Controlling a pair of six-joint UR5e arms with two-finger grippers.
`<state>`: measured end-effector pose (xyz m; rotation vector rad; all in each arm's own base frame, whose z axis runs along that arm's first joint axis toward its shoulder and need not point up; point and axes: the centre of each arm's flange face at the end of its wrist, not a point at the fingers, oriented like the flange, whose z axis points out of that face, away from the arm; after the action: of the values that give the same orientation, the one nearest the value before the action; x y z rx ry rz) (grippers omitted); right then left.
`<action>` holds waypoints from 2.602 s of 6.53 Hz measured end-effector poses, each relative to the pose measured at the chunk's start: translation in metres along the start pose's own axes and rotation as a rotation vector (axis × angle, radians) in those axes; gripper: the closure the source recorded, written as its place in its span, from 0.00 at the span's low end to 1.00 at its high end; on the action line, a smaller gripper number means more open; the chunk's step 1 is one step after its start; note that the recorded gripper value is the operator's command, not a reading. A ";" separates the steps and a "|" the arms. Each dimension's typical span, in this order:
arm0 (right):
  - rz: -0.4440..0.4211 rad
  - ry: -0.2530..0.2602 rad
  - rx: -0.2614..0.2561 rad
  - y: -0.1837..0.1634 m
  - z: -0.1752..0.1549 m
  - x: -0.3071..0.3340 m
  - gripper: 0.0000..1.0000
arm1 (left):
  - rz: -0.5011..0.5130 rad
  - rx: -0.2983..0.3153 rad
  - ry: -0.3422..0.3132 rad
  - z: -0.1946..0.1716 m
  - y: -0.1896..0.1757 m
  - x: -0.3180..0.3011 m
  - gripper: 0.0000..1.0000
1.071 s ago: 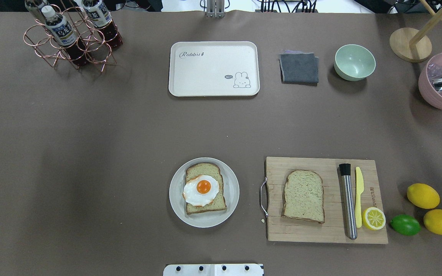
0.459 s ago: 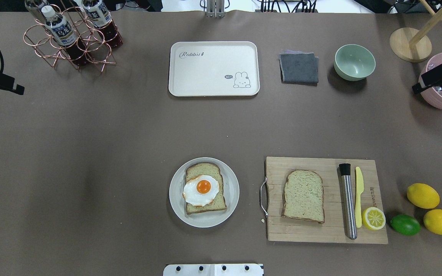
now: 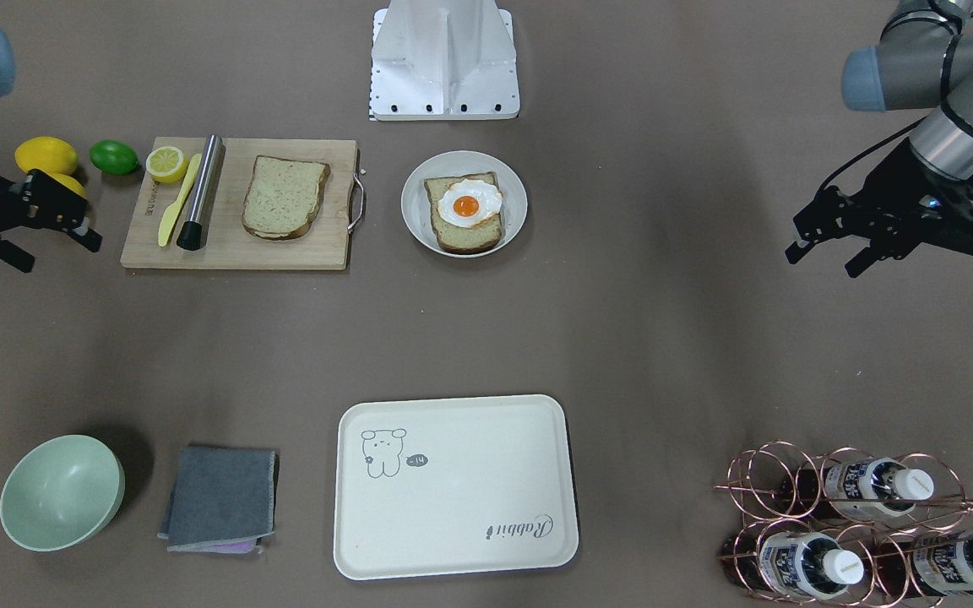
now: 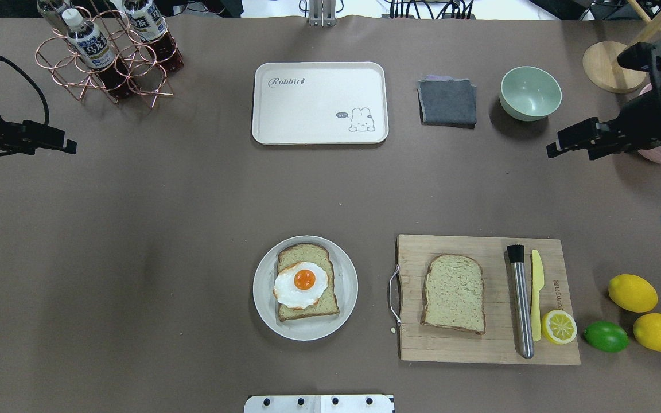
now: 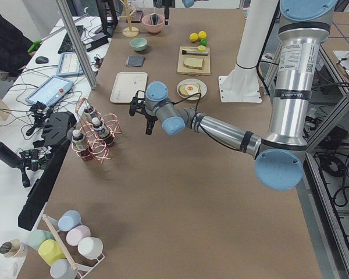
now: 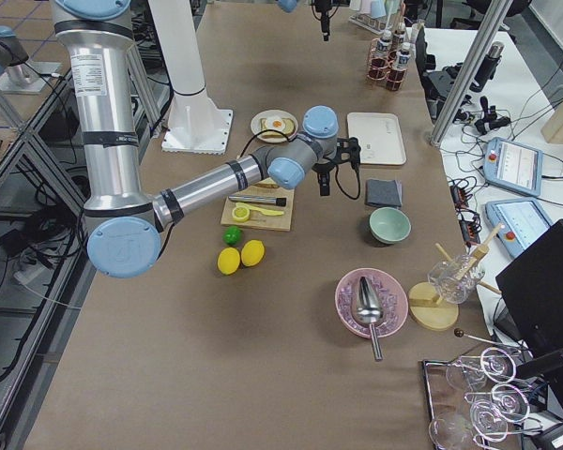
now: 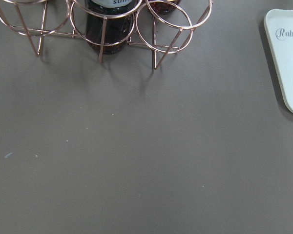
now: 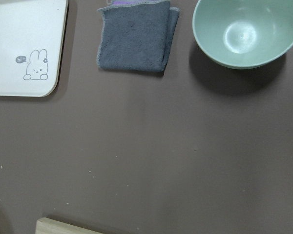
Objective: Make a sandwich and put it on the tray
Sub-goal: 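Move the right gripper over the cutting-board bread while the left arm moves in, then grasp the plain bread slice's edge with the right gripper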
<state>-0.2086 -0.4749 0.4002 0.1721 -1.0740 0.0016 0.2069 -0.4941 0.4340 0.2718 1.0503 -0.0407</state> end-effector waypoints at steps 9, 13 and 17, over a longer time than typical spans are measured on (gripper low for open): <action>0.032 0.020 -0.099 0.126 0.104 -0.086 0.14 | -0.042 -0.009 0.018 0.019 0.003 0.027 0.03; -0.006 0.058 -0.132 0.163 0.131 -0.088 0.12 | -0.041 -0.010 0.017 0.023 0.000 0.029 0.04; -0.015 0.068 -0.146 0.184 0.144 -0.097 0.16 | -0.042 -0.011 0.015 0.023 0.000 0.027 0.09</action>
<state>-0.3968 -0.3056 0.4083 0.0483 -1.0009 -0.0834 0.2402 -0.4970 0.4218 0.2405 1.0708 -0.0704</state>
